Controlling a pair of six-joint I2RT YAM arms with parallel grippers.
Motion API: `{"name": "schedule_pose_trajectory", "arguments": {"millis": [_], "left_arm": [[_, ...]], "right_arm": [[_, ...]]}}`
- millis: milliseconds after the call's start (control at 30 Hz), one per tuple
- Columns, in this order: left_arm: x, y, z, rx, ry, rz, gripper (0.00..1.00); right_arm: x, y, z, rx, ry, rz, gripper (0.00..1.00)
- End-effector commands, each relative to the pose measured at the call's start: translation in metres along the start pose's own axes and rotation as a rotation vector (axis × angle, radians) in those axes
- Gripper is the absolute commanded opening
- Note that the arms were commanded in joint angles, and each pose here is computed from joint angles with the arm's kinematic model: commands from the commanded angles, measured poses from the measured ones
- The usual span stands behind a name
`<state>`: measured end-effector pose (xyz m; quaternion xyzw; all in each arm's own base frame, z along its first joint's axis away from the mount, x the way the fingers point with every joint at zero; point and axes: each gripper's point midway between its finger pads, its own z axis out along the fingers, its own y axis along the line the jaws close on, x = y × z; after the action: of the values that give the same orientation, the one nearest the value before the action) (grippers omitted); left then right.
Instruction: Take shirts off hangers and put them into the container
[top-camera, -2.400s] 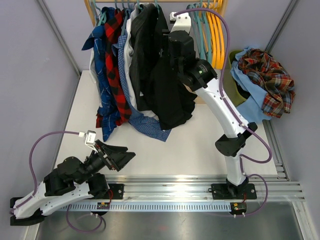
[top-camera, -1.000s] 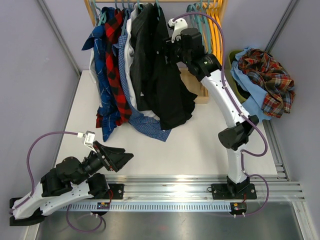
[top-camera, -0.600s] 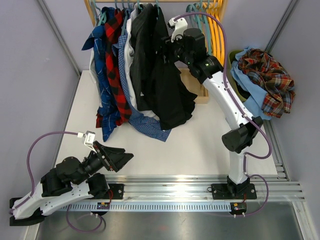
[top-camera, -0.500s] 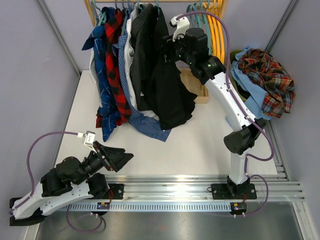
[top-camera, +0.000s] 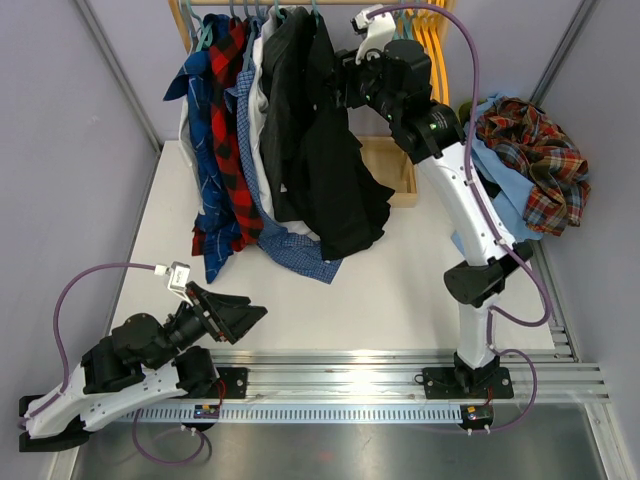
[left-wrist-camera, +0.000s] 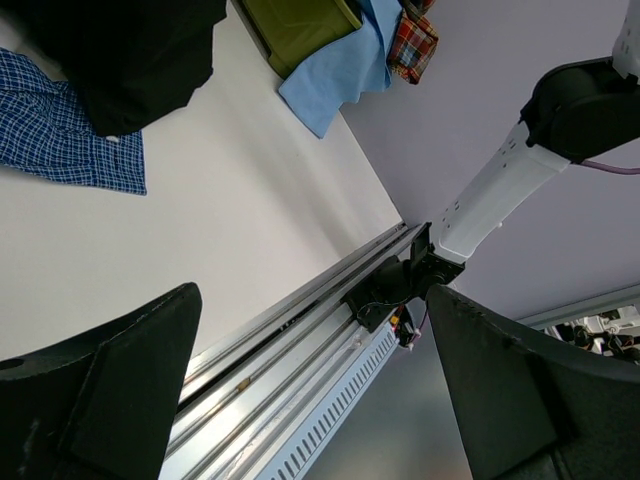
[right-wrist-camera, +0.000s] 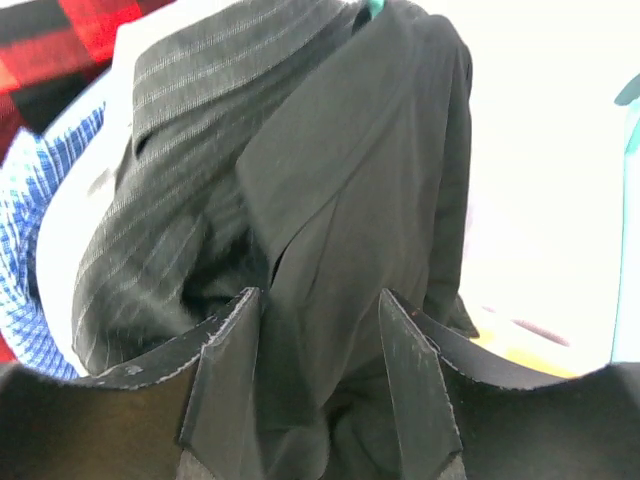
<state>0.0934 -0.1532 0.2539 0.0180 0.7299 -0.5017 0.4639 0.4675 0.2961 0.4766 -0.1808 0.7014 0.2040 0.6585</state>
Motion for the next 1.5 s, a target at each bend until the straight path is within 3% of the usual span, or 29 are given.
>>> {"name": "schedule_pose_trajectory", "arguments": {"millis": [0,333,500,600,667,767,1000,1233,1467], "left_arm": [[-0.023,-0.017,-0.017,0.093,-0.085,-0.043,0.99],[-0.026,-0.015,-0.020,0.085,-0.093,-0.045,0.99],[-0.025,-0.014,-0.020,0.083,-0.089,-0.045,0.99],[-0.025,-0.014,-0.021,0.084,-0.090,-0.047,0.99],[-0.025,-0.013,-0.022,0.085,-0.093,-0.051,0.99],[-0.024,-0.012,-0.023,0.083,-0.093,-0.054,0.99],[-0.024,-0.010,-0.025,0.085,-0.098,-0.063,0.99],[-0.023,-0.008,-0.023,0.077,-0.097,-0.061,0.99],[-0.022,-0.010,-0.019,0.074,-0.090,-0.052,0.99]], "right_arm": [[0.017,-0.004,0.008,0.036,0.065,0.003,0.58],[0.051,-0.007,0.016,0.059,0.168,0.024,0.61],[0.051,-0.011,0.016,0.080,0.159,0.022,0.58],[0.040,-0.015,0.016,0.105,0.119,0.029,0.48],[0.032,-0.013,0.016,0.094,0.087,0.028,0.35],[0.025,-0.018,0.018,0.124,0.056,0.030,0.00],[0.007,-0.020,0.007,0.132,-0.017,0.019,0.00],[-0.065,-0.026,-0.034,0.160,-0.230,-0.022,0.00],[-0.113,-0.030,-0.082,0.183,-0.349,-0.062,0.00]]}}
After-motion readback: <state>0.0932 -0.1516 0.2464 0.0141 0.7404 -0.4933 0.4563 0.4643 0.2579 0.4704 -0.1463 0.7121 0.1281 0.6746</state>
